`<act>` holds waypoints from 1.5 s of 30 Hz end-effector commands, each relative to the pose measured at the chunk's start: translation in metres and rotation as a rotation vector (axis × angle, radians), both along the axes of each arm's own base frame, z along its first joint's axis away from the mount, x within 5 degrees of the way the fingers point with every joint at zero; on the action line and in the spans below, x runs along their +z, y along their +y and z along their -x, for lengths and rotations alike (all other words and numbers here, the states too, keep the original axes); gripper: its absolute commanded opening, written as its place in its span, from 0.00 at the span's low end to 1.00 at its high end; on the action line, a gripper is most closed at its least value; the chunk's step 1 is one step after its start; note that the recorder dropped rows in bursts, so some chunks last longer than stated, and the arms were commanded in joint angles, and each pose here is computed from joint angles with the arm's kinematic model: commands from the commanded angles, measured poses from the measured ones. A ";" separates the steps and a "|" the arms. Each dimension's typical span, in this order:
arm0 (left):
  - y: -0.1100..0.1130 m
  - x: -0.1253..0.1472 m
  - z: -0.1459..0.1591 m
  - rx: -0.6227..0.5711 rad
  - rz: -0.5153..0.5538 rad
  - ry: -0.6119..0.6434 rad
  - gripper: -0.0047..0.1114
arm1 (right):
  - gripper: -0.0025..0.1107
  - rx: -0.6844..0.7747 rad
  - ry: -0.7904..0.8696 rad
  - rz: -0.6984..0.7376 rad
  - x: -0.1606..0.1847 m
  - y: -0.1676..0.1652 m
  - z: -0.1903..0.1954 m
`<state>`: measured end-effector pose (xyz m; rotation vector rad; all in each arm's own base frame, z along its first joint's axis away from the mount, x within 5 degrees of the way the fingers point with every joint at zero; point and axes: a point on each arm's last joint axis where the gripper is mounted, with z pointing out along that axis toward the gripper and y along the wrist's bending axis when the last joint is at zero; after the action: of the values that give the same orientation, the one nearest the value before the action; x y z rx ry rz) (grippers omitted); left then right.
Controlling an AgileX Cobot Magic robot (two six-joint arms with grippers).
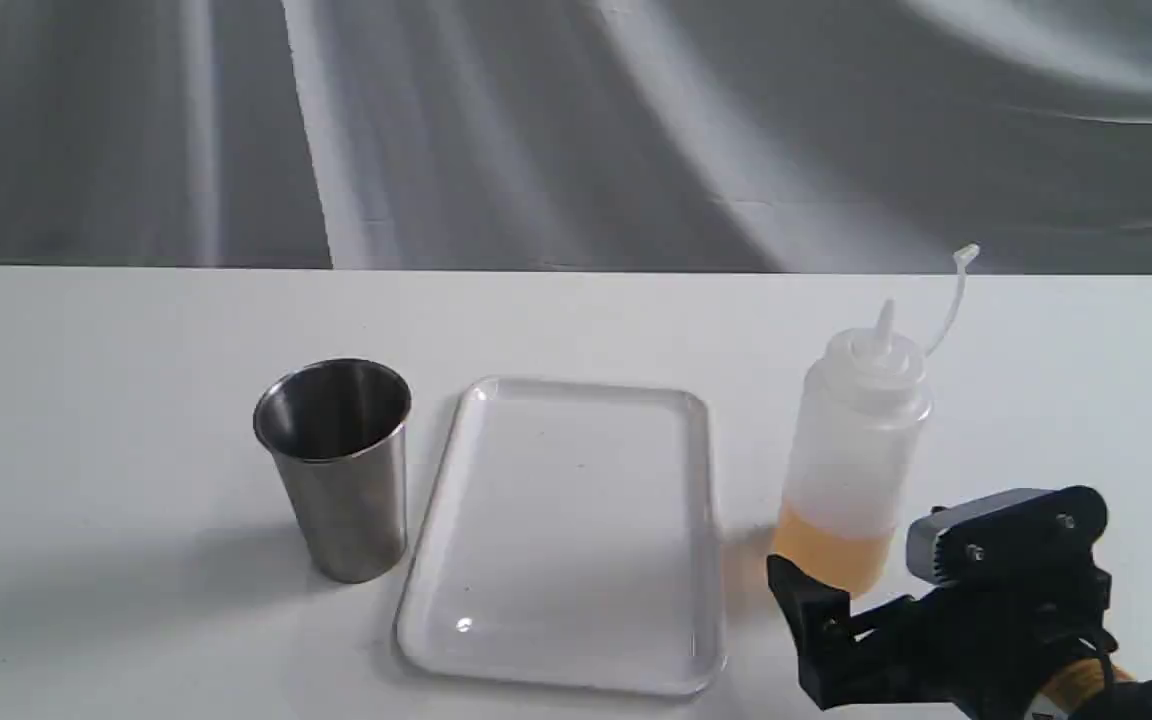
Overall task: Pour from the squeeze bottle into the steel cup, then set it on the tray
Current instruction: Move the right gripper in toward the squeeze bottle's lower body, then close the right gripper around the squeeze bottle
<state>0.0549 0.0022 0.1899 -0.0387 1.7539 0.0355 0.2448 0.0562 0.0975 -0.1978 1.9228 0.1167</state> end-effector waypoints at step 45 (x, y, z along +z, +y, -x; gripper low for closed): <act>0.000 -0.001 0.000 -0.002 0.000 -0.005 0.11 | 0.95 -0.125 -0.105 0.032 -0.033 0.004 -0.071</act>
<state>0.0549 0.0022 0.1899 -0.0387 1.7539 0.0355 0.3130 0.0613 0.0641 -0.1056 1.8431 0.0026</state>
